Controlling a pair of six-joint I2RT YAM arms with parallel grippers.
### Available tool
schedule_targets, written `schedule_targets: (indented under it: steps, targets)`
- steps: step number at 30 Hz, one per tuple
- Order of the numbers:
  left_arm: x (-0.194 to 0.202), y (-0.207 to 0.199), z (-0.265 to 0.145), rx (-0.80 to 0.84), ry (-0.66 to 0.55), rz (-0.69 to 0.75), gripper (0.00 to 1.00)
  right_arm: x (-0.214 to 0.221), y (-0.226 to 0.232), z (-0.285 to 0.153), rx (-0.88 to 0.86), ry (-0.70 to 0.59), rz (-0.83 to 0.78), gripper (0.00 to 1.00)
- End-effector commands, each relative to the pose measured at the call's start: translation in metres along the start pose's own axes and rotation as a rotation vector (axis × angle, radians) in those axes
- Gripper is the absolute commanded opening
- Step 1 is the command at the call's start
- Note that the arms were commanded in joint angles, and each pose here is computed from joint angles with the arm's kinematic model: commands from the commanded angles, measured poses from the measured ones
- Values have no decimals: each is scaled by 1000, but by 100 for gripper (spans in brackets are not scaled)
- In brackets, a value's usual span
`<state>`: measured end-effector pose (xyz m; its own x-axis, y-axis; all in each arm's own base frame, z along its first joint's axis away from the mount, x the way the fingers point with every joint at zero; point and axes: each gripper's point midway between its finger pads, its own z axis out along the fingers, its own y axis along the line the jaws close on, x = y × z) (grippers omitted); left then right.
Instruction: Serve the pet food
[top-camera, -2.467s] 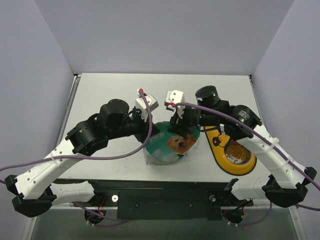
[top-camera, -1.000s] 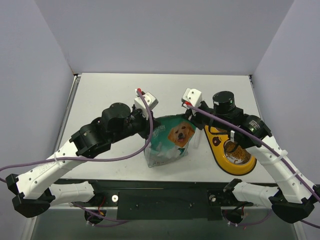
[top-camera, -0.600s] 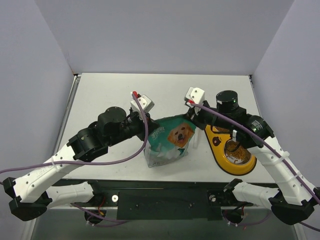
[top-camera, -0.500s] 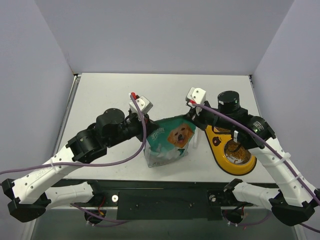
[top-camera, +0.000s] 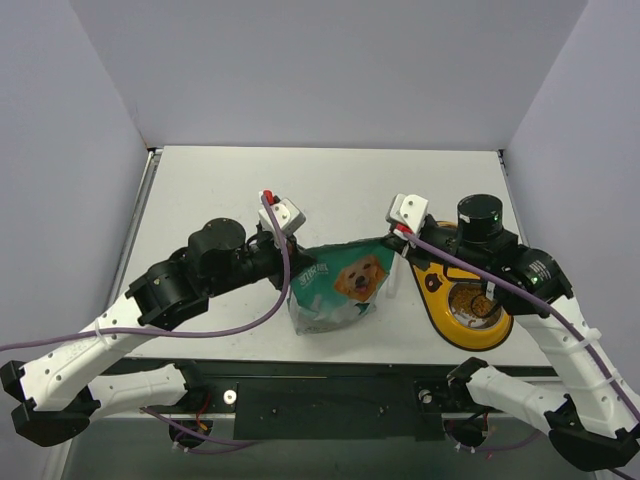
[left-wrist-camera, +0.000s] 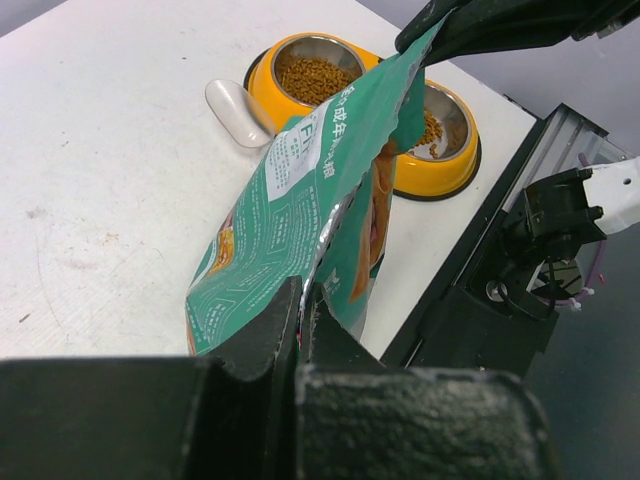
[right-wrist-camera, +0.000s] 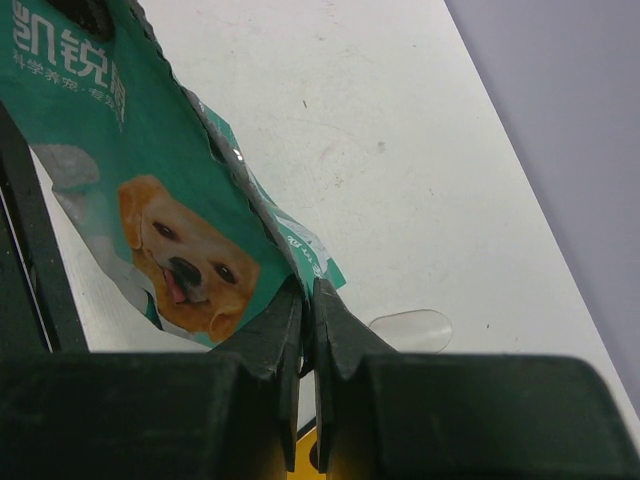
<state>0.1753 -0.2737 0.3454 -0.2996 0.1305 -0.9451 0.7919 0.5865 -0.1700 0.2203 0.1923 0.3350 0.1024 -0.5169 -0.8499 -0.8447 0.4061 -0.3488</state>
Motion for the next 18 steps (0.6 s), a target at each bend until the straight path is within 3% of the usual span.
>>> schedule_targets:
  steps: [1, 6, 12, 13, 14, 15, 16, 18]
  targets:
    - [3, 33, -63, -161, 32, 36, 0, 87, -45, -58, 317, 403, 14, 0]
    - [1, 31, -60, -154, 0, 7, 0, 77, -52, -74, 399, 379, 59, 0]
    - [-3, 20, -51, -102, -5, -18, 0, 39, -25, -60, 285, 171, 257, 0]
    - [-5, 19, -50, -96, -10, -18, 0, 36, -22, -56, 266, 162, 295, 21]
    - [-6, 19, -50, -95, -11, -17, 0, 34, -16, -52, 238, 151, 350, 36]
    - [-6, 20, -49, -98, -7, -15, 0, 32, -11, -50, 212, 143, 370, 40]
    - [-7, 19, -50, -98, -10, -14, 0, 28, -1, -47, 162, 122, 403, 65]
    - [-9, 17, -49, -86, -8, -14, 0, 20, 12, -42, 87, 79, 444, 86]
